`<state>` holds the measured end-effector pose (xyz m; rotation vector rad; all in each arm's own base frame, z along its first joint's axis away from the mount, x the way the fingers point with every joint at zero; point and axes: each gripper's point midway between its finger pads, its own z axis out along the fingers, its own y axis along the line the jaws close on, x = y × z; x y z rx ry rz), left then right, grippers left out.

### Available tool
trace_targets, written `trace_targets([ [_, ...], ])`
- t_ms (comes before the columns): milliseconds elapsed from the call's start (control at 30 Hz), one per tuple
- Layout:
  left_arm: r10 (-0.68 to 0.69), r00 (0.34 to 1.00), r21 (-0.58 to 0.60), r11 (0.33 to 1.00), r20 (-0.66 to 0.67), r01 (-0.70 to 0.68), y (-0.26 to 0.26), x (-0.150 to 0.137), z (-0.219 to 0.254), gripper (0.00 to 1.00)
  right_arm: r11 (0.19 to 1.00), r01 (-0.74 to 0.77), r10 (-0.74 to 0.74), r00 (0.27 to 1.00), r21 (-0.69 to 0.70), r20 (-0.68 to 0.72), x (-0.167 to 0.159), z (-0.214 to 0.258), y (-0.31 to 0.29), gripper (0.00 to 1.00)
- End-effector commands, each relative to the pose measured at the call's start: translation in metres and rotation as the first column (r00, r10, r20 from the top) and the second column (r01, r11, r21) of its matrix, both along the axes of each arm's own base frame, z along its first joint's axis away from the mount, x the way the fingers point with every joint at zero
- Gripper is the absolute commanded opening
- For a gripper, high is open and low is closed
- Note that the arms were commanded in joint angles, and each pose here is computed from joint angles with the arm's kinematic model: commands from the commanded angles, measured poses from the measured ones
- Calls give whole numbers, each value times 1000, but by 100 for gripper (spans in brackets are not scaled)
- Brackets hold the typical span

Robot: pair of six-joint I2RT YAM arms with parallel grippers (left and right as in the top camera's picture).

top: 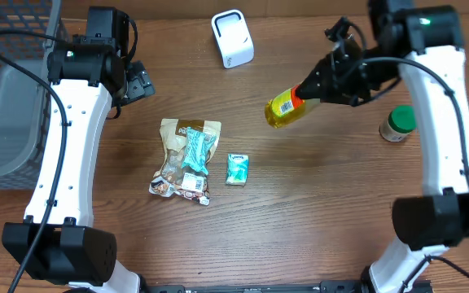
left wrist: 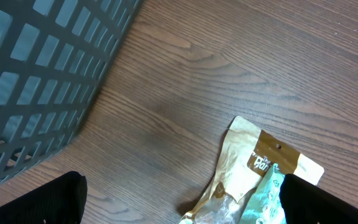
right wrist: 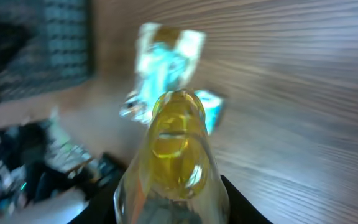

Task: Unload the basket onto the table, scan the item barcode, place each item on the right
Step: 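Lift the oil bottle and turn it sideways with the right gripper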

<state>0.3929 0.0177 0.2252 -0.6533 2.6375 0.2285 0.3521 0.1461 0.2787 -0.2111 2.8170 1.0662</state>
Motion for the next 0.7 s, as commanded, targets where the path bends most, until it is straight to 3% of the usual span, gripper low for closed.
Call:
trace_targets([
  [0,-14,999,17,1000,30,14,1,1,12,100,979,-120,96,985,164,144,-11,41,17,17],
  [400,-14,999,17,1000,30,14,1,1,12,100,958,-164,117,972,235,202,-30,69,28,16],
  [667,-14,999,17,1000,30,14,1,1,12,99,959,-178,126,964,219,234,-81,79,22,16],
])
